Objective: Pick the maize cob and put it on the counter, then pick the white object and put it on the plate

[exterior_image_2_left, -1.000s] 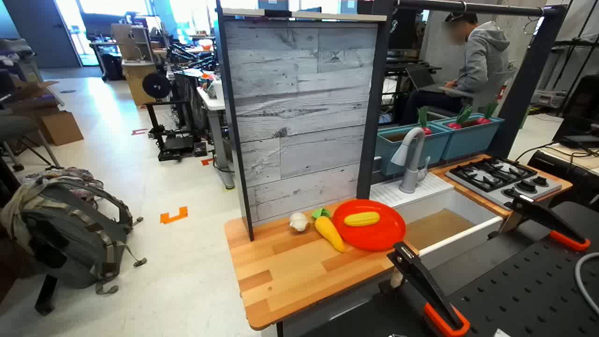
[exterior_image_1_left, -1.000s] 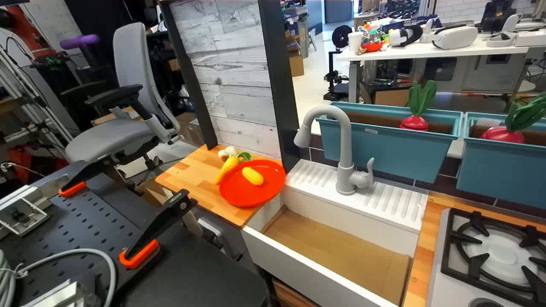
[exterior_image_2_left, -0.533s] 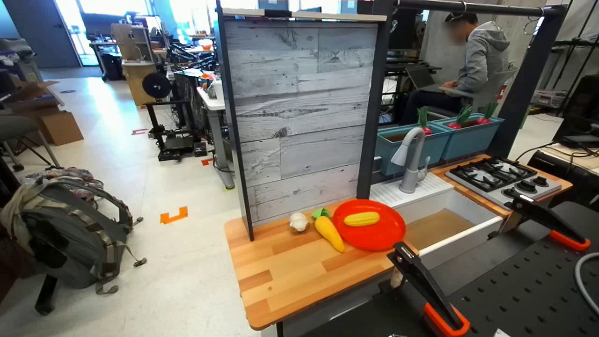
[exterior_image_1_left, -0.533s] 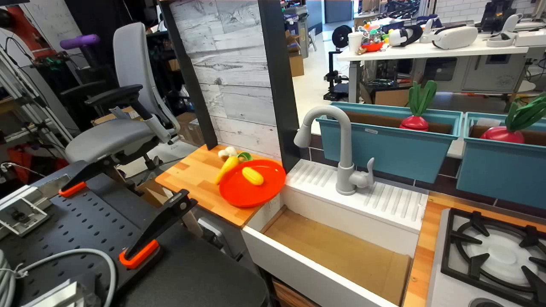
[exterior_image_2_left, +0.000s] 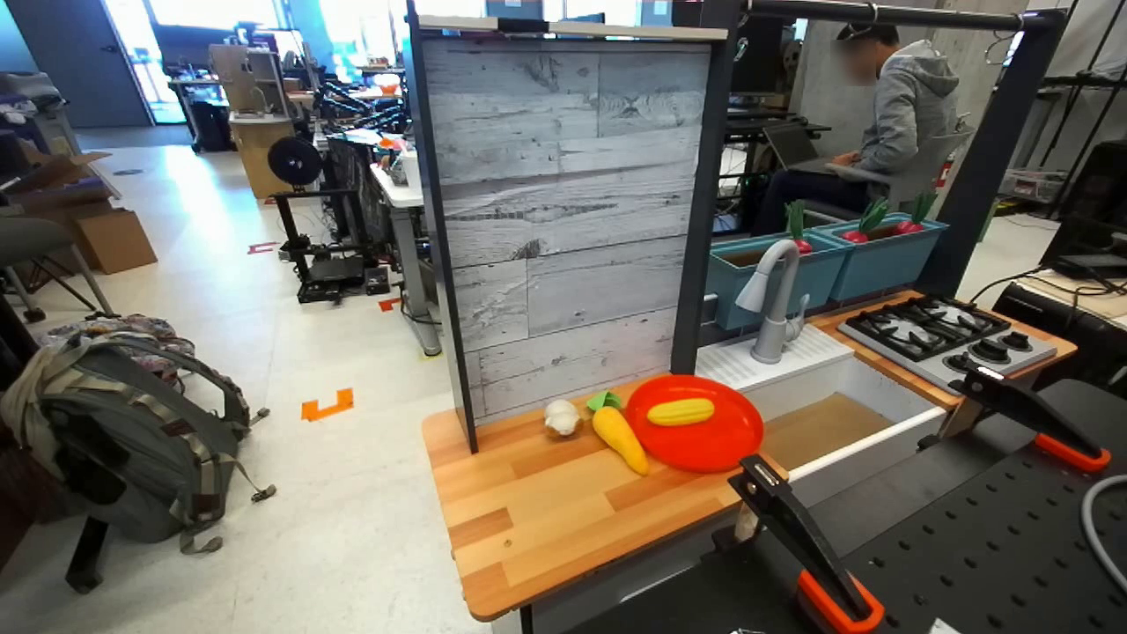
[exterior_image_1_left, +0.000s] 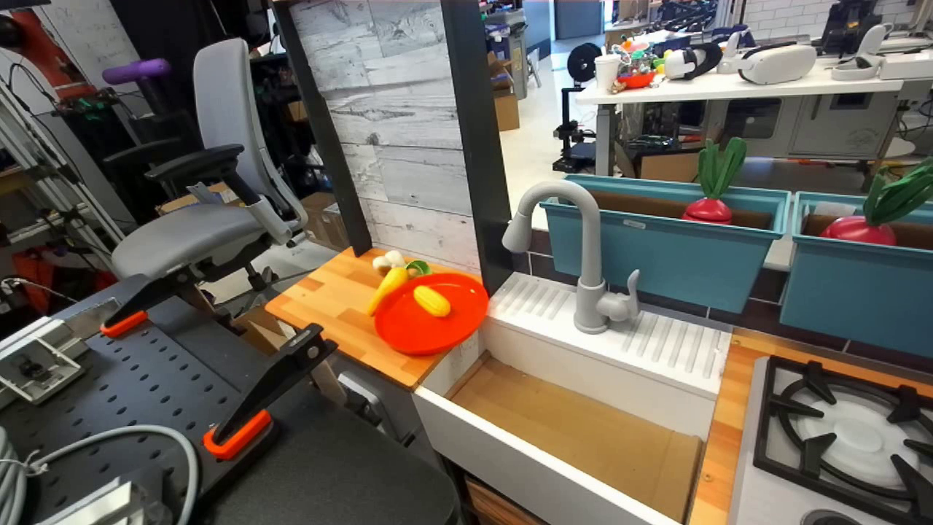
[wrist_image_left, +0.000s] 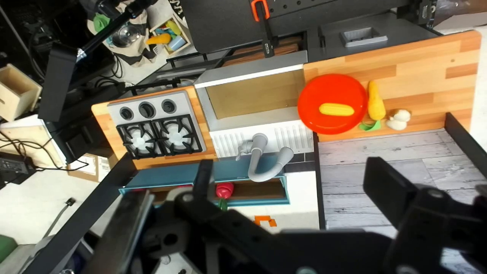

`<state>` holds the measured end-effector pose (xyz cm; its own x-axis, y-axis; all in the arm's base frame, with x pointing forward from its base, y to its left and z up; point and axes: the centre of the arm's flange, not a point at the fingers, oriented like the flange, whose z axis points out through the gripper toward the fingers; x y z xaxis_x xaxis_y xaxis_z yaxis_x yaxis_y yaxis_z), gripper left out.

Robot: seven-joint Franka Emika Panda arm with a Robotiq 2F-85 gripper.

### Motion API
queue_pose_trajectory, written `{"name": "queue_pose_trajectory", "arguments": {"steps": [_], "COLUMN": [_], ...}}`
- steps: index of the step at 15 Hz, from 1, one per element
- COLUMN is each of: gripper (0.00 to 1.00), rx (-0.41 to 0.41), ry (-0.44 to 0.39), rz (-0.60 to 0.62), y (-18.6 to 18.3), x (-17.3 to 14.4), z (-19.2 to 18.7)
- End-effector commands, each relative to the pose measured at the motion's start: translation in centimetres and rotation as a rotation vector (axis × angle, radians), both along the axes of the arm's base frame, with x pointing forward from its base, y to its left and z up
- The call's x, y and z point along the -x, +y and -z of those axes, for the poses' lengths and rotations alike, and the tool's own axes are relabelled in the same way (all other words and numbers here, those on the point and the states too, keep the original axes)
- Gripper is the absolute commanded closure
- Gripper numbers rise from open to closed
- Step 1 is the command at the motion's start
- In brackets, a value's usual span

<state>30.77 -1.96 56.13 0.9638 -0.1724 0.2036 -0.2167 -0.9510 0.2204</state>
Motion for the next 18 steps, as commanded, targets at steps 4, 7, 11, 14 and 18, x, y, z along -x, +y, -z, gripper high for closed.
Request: {"name": "queue_pose_trajectory", "arguments": {"steps": [4, 7, 11, 14, 18], "gripper": [0.00, 0.00, 0.00, 0.00, 0.00], "rx": [0.040, 0.056, 0.023, -0.028, -0.072], "ry": [0.092, 0.089, 0.143, 0.201, 0.326], "rz": [-0.155, -0.265, -0.475, -0.614, -0.739], "y": [1.3, 2.3, 2.9, 2.5, 1.3], "x": [-5.3, -8.5, -12.8, -15.5, -19.0], "z": [3.6, 6.7, 11.2, 14.4, 18.8]}}
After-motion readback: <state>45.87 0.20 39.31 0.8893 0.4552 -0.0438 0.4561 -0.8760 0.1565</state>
